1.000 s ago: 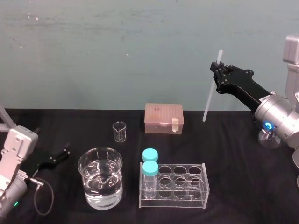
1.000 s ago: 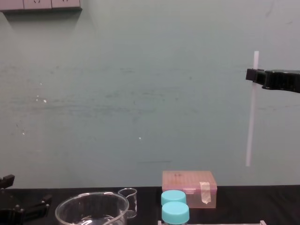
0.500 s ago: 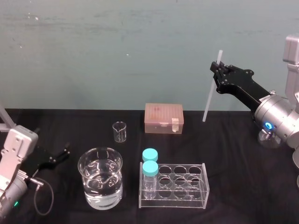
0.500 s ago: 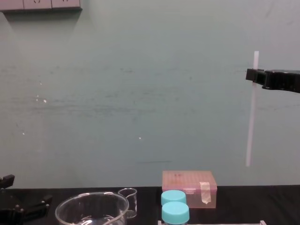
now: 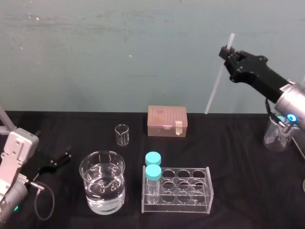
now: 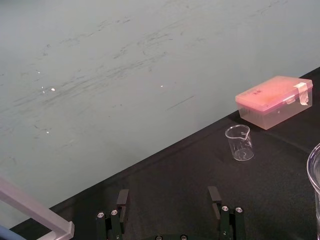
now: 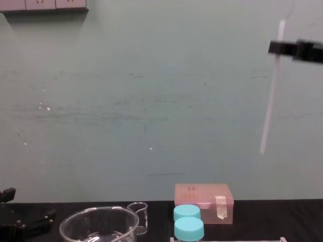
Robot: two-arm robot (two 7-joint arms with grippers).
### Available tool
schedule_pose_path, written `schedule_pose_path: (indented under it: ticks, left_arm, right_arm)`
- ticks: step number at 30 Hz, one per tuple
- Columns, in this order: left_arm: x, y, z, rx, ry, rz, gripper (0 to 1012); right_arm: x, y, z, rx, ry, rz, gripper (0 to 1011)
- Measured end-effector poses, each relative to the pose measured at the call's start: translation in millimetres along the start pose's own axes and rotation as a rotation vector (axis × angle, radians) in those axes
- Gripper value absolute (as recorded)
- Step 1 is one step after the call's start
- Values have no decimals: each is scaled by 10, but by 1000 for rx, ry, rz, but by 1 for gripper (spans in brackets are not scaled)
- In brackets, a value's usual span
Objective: Pick up the stirring rod with one hand, then place it down.
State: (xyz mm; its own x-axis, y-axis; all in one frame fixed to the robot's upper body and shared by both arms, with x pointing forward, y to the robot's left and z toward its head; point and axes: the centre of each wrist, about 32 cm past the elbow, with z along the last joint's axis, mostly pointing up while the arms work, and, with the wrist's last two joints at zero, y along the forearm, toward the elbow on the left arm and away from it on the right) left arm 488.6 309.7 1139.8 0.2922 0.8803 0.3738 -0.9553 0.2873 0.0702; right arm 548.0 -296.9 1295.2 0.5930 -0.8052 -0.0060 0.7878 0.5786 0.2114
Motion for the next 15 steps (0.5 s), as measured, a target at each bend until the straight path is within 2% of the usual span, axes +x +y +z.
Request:
schedule_pose_path:
  ticks: [3, 8, 12, 15]
  left_arm:
    - [0, 0, 0, 0, 0, 0, 1005]
    - [0, 0, 0, 0, 0, 0, 1005]
    - [0, 0, 0, 0, 0, 0, 1005]
    - [0, 0, 0, 0, 0, 0, 1005]
  right_arm:
    - [3, -153, 179, 2, 1, 52, 71]
    - [7, -376, 313, -26, 3, 137, 70]
    - [9, -565, 350, -60, 13, 227, 70]
    - [15, -627, 334, -72, 19, 261, 70]
